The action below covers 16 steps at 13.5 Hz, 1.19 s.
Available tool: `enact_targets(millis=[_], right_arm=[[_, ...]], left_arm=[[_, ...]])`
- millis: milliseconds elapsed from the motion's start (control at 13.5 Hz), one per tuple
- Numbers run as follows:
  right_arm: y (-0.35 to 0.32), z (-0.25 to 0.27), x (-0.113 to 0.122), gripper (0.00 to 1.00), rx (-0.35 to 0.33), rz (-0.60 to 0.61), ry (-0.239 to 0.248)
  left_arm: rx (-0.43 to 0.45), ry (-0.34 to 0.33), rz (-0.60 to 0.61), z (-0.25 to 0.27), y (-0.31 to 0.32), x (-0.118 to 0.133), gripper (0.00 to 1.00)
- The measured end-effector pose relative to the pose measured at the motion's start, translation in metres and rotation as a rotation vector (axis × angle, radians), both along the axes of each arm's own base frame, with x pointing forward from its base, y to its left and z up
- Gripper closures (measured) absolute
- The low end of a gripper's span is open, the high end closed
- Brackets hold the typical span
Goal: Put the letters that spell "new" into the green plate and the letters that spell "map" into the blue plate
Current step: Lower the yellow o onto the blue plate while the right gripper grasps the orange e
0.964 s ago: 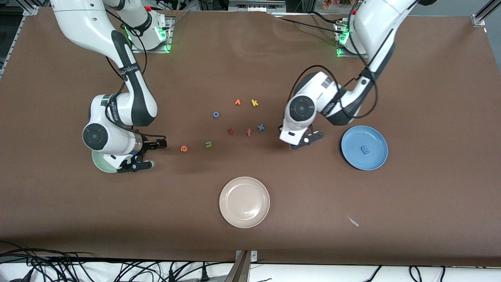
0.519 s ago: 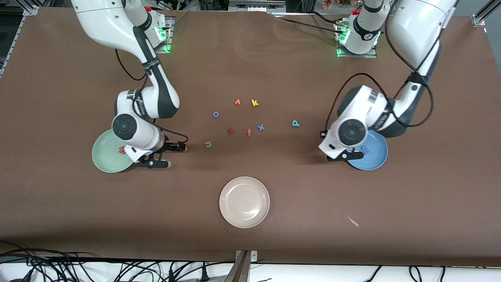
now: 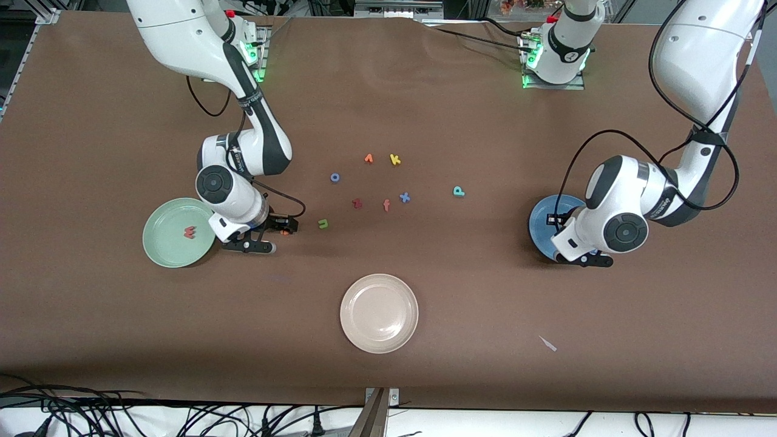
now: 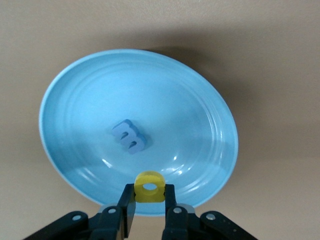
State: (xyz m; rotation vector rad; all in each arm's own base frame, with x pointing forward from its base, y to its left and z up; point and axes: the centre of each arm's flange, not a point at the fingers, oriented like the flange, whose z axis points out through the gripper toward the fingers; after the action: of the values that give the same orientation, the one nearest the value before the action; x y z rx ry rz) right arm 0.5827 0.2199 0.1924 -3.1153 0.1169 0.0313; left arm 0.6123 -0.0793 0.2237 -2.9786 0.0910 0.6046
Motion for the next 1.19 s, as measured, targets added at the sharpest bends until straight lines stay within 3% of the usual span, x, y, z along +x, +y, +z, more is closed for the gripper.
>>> enact_targets(millis=[74, 222, 519, 593, 667, 816, 890, 964, 1187], right_arm=[[0.004, -0.004, -0.002, 0.00, 0.001, 0.002, -0.001], [0.007, -0.009, -0.003, 0.01, 0.001, 0.005, -0.003], [0.009, -0.010, -0.004, 0.11, 0.002, 0.008, -0.003], [0.010, -0.010, -0.004, 0.19, 0.003, 0.009, -0.002], [0.010, -0.011, -0.005, 0.19, 0.003, 0.010, -0.001], [0.011, -0.012, -0.005, 0.32, 0.002, 0.010, 0.001], [0.010, -0.013, -0.005, 0.32, 0.001, 0.010, 0.002], [0.010, -0.014, -0.005, 0.38, 0.001, 0.010, 0.003], [0.010, -0.014, -0.006, 0.43, 0.000, 0.011, 0.004]], left_arm=[[-0.004, 0.005, -0.001, -0.006, -0.001, 0.000, 0.69], [-0.010, 0.009, -0.008, -0.008, -0.007, -0.002, 0.53], [0.005, 0.004, 0.038, 0.008, -0.062, -0.012, 0.12], [0.017, -0.005, 0.069, 0.014, -0.090, -0.019, 0.01], [0.034, -0.017, 0.101, 0.019, -0.121, -0.028, 0.00], [0.076, -0.044, 0.160, 0.020, -0.173, -0.047, 0.00], [0.082, -0.071, 0.201, 0.017, -0.195, -0.055, 0.00], [0.076, -0.101, 0.245, 0.010, -0.214, -0.064, 0.00], [0.089, -0.157, 0.432, -0.020, -0.245, -0.099, 0.00]])
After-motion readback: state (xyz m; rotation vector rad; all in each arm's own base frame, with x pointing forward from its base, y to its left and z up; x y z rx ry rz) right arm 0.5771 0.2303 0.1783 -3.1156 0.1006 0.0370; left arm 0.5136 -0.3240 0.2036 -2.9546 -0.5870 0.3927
